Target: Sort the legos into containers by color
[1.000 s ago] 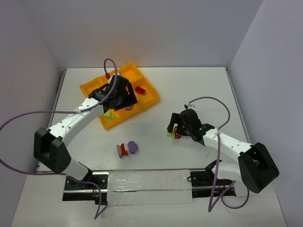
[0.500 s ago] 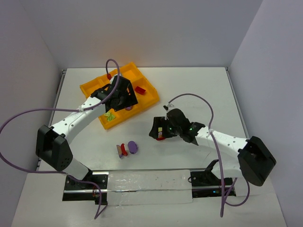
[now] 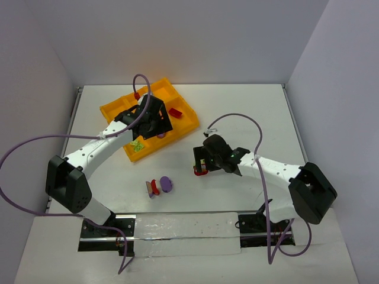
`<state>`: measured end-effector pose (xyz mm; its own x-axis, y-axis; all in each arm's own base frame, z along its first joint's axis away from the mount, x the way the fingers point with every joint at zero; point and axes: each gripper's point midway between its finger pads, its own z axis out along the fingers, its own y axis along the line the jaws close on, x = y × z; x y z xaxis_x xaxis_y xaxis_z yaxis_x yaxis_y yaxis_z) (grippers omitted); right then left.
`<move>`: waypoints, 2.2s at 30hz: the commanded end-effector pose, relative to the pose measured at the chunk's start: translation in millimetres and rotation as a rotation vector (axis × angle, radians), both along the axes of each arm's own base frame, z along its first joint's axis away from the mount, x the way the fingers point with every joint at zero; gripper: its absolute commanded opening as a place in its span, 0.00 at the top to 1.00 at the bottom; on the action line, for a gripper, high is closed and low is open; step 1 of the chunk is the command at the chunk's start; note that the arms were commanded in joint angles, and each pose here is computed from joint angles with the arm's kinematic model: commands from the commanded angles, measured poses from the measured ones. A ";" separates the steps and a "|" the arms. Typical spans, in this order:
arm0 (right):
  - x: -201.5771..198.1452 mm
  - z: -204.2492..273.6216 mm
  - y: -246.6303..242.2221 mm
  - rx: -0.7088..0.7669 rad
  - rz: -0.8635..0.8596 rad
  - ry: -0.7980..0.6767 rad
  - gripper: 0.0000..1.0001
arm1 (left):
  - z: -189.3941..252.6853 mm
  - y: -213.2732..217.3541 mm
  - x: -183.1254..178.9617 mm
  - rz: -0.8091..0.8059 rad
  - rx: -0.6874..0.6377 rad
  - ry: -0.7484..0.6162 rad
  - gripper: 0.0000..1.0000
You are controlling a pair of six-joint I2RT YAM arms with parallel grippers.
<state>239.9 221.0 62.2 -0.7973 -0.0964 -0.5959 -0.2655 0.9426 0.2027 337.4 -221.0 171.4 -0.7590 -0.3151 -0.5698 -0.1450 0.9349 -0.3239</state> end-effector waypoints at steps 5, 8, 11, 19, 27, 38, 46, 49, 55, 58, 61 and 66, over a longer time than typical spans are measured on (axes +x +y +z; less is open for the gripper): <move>1.0 0.3 31.7 0.056 0.077 0.000 0.00 | 15.4 -9.9 7.0 -0.019 -0.032 -0.040 0.20; 1.2 -3.2 35.7 0.045 0.079 0.001 0.00 | 14.6 -9.5 6.1 -0.019 -0.032 -0.039 0.20; 3.5 -11.9 32.2 -0.004 0.052 0.002 0.00 | 13.9 -9.1 5.6 -0.020 -0.030 -0.037 0.20; 10.4 -24.8 23.3 -0.052 -0.026 -0.014 0.06 | 12.1 -8.2 3.9 -0.028 -0.023 -0.032 0.20; 11.8 -28.5 25.3 -0.061 -0.028 -0.026 0.15 | 13.9 -9.2 4.6 -0.036 -0.022 -0.034 0.20; 15.4 -10.9 19.1 -0.053 -0.032 -0.109 0.69 | 3.8 -34.7 -0.8 -0.168 -0.160 0.012 0.20; -0.2 36.1 24.3 0.105 0.149 -0.285 0.74 | 17.4 -83.9 -24.9 -0.475 -0.444 0.027 0.17; -5.8 53.1 29.6 0.158 0.220 -0.343 0.74 | 24.8 -96.8 -36.3 -0.572 -0.526 0.026 0.15; -14.6 70.7 33.9 0.221 0.283 -0.397 0.74 | 18.2 -102.9 -47.5 -0.653 -0.565 0.046 0.12; -16.9 78.5 35.1 0.243 0.299 -0.417 0.74 | 3.7 -103.5 -51.9 -0.670 -0.569 0.086 0.11; -16.7 81.6 34.8 0.242 0.302 -0.422 0.74 | -2.7 -107.8 -59.1 -0.699 -0.599 0.115 0.11; -16.7 87.9 36.1 0.250 0.309 -0.436 0.73 | -22.8 -112.6 -67.7 -0.729 -0.568 0.167 0.11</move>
<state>220.3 249.0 126.8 -0.4975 -0.1341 -0.8571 -0.5922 0.7744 0.2226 276.8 -321.6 149.6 -0.9488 0.0023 -0.3160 0.2610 0.5693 -0.7796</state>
